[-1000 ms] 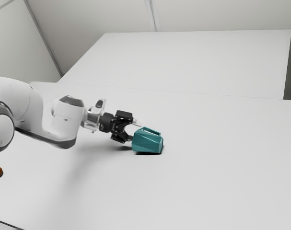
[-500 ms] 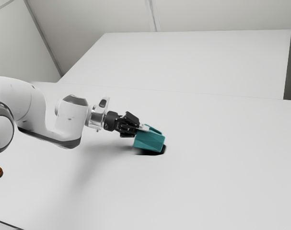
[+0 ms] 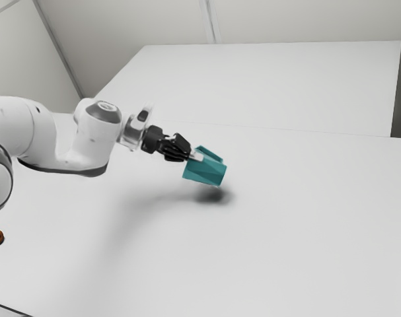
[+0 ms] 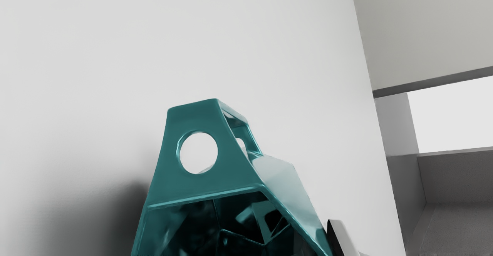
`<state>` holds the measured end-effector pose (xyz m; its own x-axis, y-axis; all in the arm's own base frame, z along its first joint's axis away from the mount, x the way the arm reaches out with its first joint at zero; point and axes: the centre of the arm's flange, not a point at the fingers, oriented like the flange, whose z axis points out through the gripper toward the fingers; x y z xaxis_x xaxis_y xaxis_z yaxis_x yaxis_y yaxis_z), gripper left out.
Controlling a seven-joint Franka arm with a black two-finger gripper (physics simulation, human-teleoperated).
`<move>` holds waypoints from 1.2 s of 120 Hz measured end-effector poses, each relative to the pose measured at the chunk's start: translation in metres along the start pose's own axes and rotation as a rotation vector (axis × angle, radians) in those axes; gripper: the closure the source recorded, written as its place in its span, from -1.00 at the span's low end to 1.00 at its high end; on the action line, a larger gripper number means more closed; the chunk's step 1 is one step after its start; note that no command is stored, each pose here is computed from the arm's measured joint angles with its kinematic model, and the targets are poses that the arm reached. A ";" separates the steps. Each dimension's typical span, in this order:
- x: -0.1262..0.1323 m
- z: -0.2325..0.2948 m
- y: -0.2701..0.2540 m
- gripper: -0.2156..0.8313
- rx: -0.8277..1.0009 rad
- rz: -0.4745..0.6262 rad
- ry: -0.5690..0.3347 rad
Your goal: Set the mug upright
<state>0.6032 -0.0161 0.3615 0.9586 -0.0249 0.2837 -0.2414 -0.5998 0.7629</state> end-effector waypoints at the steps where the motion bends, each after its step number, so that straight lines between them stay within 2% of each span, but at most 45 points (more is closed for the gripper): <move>1: 0.002 -0.002 0.001 0.90 0.011 0.011 -0.006; 26: 0.050 -0.034 0.034 0.91 0.413 0.285 -0.258; 40: 0.061 -0.024 0.041 0.91 0.625 0.375 -0.399; 50: 0.060 -0.014 0.027 0.91 0.721 0.362 -0.450; 60: 0.059 -0.002 0.014 0.91 0.779 0.328 -0.464; 81: 0.058 0.010 0.002 0.91 0.847 0.240 -0.424; 100: 0.046 0.020 -0.014 0.90 0.872 0.136 -0.401; 125: 0.044 0.022 -0.015 0.08 0.880 0.035 -0.347; 144: 0.050 0.013 -0.006 -0.27 0.891 -0.017 -0.304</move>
<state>0.6542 -0.0235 0.3633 0.9896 -0.1429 0.0166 -0.1430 -0.9897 0.0042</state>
